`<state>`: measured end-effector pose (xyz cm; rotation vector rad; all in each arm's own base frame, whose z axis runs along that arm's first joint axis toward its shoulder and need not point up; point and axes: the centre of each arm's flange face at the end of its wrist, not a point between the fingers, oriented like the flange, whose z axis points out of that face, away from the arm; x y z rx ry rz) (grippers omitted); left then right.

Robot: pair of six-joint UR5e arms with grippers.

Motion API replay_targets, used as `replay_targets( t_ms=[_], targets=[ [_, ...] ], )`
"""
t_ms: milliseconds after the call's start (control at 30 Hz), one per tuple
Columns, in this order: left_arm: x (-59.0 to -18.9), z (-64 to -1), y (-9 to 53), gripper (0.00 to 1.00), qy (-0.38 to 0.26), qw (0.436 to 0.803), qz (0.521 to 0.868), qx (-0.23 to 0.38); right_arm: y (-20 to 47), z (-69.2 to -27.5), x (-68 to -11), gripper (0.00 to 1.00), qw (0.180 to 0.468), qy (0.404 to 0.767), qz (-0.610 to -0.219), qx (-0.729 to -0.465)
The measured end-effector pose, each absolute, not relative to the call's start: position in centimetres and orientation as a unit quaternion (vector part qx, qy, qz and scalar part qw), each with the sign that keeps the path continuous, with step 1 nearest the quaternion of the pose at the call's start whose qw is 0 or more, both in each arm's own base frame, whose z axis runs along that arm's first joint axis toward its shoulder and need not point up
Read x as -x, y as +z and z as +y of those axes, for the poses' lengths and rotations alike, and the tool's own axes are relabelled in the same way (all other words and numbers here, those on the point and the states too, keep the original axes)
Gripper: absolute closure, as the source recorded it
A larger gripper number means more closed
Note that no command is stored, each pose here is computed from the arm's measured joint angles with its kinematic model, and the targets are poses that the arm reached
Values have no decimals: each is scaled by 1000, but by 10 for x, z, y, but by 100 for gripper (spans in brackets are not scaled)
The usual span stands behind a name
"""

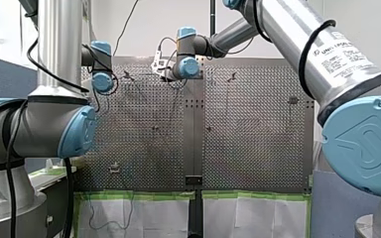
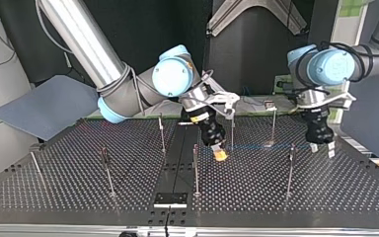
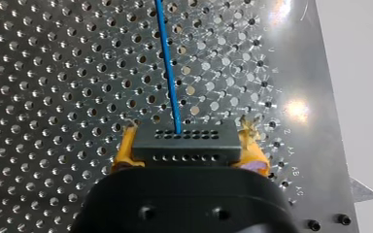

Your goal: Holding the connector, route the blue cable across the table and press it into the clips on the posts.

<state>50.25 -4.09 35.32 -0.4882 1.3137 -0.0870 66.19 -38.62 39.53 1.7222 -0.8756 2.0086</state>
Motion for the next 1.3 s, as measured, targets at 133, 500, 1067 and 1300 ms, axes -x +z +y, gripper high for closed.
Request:
replay_targets(
  t_ms=[133,500,1067,1300],
  targets=[
    [-490,-50,355,2,-49,755,617,219,394,-387,-662,100,177,709,-310,-608],
    [-447,-71,362,2,-69,738,639,207,391,-391,-660,100,181,706,-315,-608],
    [-432,-107,383,2,-92,752,639,129,389,-392,-660,100,182,705,-316,-608],
    [-432,-117,385,2,-81,759,640,89,389,-393,-659,100,184,704,-319,-607]
  ],
)
